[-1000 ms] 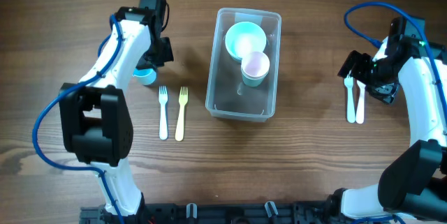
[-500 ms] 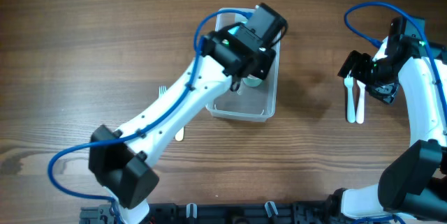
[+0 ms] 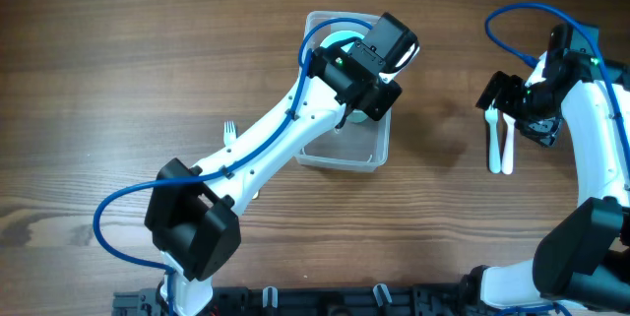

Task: Pack container
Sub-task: 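Stack the blue cup into the cups in the container, then move the left gripper down to the blue and yellow forks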

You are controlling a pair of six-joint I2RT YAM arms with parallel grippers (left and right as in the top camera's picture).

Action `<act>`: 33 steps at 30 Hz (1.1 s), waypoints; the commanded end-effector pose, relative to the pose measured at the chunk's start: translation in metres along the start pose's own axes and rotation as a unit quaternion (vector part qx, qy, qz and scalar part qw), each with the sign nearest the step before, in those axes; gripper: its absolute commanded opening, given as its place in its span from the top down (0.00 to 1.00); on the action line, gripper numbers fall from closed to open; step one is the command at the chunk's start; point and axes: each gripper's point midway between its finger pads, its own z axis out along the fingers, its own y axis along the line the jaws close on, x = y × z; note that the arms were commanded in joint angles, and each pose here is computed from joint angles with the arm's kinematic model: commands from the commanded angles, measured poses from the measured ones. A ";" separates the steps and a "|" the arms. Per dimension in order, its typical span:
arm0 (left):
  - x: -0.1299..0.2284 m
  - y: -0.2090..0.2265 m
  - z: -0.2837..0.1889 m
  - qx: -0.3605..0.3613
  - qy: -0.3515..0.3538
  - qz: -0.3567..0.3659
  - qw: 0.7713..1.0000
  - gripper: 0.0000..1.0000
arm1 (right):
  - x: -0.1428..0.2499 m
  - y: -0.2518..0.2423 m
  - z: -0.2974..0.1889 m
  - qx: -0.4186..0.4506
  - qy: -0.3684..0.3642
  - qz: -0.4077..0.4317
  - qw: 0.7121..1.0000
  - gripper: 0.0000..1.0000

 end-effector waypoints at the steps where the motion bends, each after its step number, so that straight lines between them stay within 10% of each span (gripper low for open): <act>1: -0.001 0.005 0.003 -0.014 -0.001 0.010 1.000 0.23 | 0.004 0.004 0.004 -0.006 0.011 -0.002 1.000 0.02; 11: 0.030 0.099 -0.100 -0.127 -0.016 -0.225 0.966 0.25 | 0.003 0.004 0.004 -0.006 0.010 -0.004 1.000 0.00; 15: 0.101 0.141 -0.104 -0.112 0.103 -0.351 0.924 0.00 | 0.001 0.004 0.004 -0.007 0.006 -0.004 1.000 0.00; 18: 0.136 0.147 -0.101 -0.106 0.164 -0.387 0.901 0.23 | 0.001 0.004 0.004 -0.007 0.006 -0.004 1.000 0.00; 27: 0.240 0.111 -0.008 -0.074 0.265 -0.413 0.868 0.30 | 0.002 0.004 0.004 -0.007 0.008 -0.004 1.000 0.00; 33: 0.257 0.111 0.029 -0.067 0.230 -0.390 0.889 0.32 | 0.002 0.004 0.004 -0.006 0.009 -0.003 1.000 0.00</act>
